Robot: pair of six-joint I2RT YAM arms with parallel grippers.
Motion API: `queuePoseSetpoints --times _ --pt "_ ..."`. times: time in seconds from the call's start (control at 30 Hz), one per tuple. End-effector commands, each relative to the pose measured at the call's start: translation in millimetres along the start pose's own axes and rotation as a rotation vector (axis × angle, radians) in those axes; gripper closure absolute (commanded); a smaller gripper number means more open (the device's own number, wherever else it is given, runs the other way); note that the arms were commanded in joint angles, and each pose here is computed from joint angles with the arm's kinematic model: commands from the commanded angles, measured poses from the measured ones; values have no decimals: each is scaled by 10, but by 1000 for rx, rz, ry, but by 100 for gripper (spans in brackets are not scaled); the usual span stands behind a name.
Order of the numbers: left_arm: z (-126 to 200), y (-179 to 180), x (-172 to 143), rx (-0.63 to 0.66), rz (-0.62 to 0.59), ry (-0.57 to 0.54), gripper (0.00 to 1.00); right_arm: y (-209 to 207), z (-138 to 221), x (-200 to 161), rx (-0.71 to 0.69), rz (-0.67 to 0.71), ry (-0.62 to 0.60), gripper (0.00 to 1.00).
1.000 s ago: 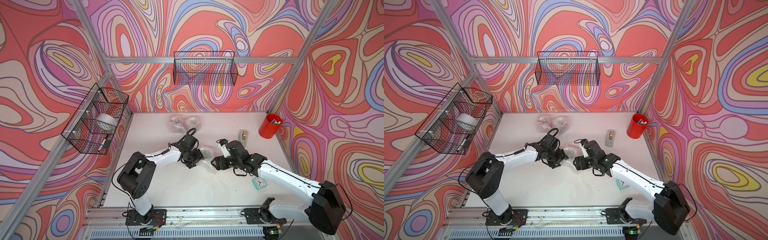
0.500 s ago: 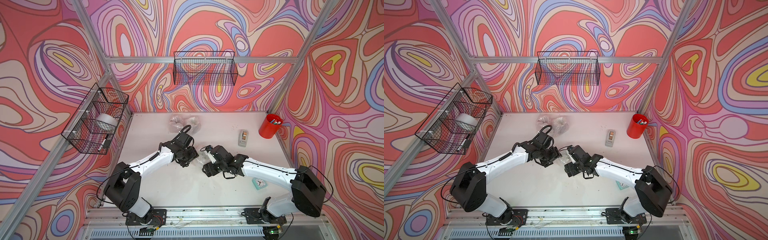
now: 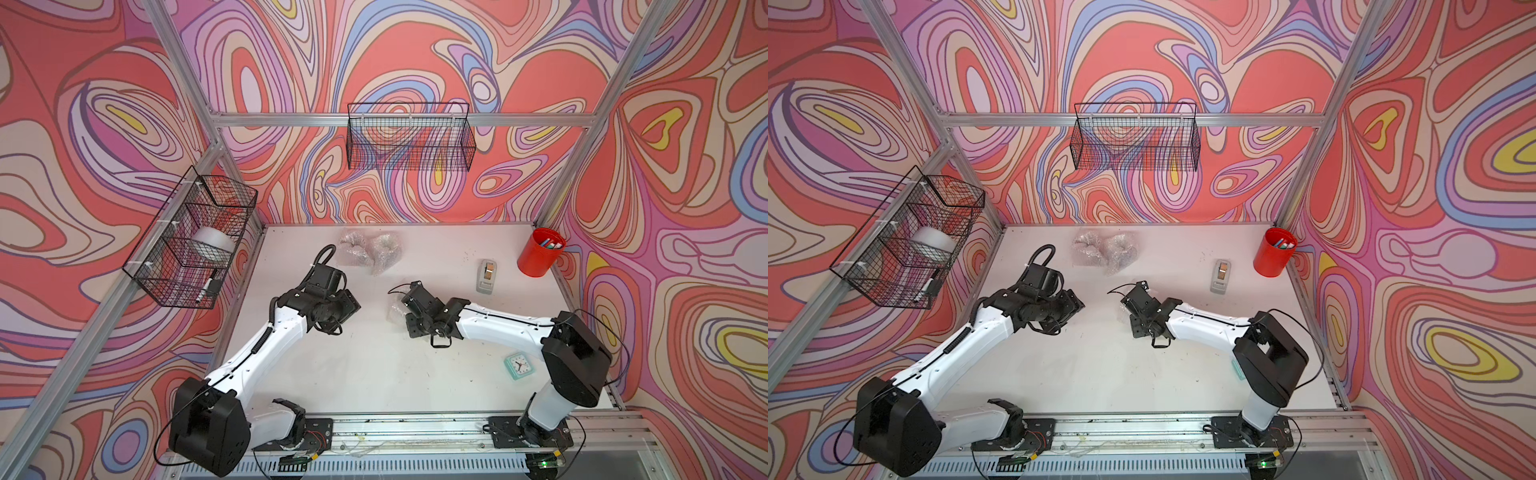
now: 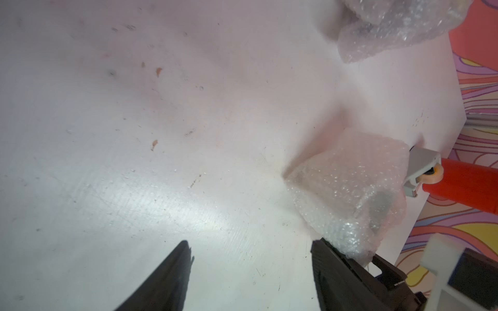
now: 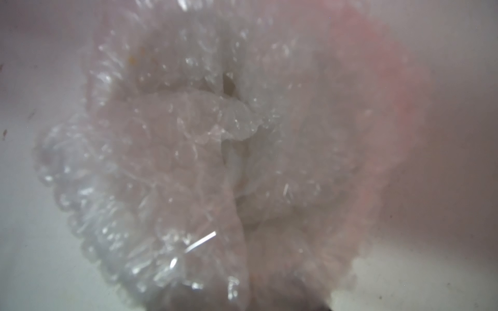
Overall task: Wrap mugs in bubble wrap
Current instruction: Move the bubble wrap to the center of the board.
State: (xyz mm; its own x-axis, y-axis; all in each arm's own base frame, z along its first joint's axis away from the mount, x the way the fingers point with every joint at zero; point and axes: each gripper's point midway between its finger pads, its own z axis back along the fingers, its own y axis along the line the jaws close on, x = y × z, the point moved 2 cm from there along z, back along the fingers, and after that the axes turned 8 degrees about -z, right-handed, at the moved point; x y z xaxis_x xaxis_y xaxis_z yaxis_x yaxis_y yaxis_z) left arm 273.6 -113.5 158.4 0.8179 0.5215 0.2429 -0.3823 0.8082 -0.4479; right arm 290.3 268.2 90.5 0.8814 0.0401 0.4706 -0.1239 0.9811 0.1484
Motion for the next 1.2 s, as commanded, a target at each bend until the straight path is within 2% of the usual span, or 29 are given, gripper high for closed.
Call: queuePoseSetpoints --times 0.0,0.27,0.47,0.63,0.7,0.73,0.77,0.8,0.93,1.0,1.07,1.13,1.17 --pt "87 239 -32 68 -41 13 26 -269 -113 309 -97 -62 -42 56" --pt "134 396 -2 74 -39 0 26 -698 -466 992 -125 -100 -61 62" --pt "186 194 38 -68 -153 -25 26 -917 -841 1619 -95 -101 -76 63" --pt "355 52 156 -121 -240 -99 20 -866 -1172 2028 -41 -69 -66 63" --pt "407 13 199 -128 -266 -124 14 -805 -1221 2159 -9 -60 -70 58" --pt "424 7 228 -126 -277 -144 10 -788 -1195 2202 -5 -60 -78 53" --pt "441 13 271 -118 -291 -176 3 -757 -1096 2278 9 -65 -104 44" --pt "464 57 325 -92 -292 -219 0 -730 -960 2342 24 -71 -137 36" --pt "661 240 611 35 -296 -453 0 -711 -111 2525 73 -94 -336 19" --pt "780 325 758 78 -315 -614 4 -862 256 2356 53 -129 -438 13" --pt "862 448 832 127 -326 -740 1 -1058 588 2170 7 -161 -558 2" --pt "843 520 860 167 -414 -822 1 -1381 756 1878 -123 -210 -616 2" --pt "772 553 843 187 -489 -845 1 -1504 811 1737 -178 -182 -632 2"
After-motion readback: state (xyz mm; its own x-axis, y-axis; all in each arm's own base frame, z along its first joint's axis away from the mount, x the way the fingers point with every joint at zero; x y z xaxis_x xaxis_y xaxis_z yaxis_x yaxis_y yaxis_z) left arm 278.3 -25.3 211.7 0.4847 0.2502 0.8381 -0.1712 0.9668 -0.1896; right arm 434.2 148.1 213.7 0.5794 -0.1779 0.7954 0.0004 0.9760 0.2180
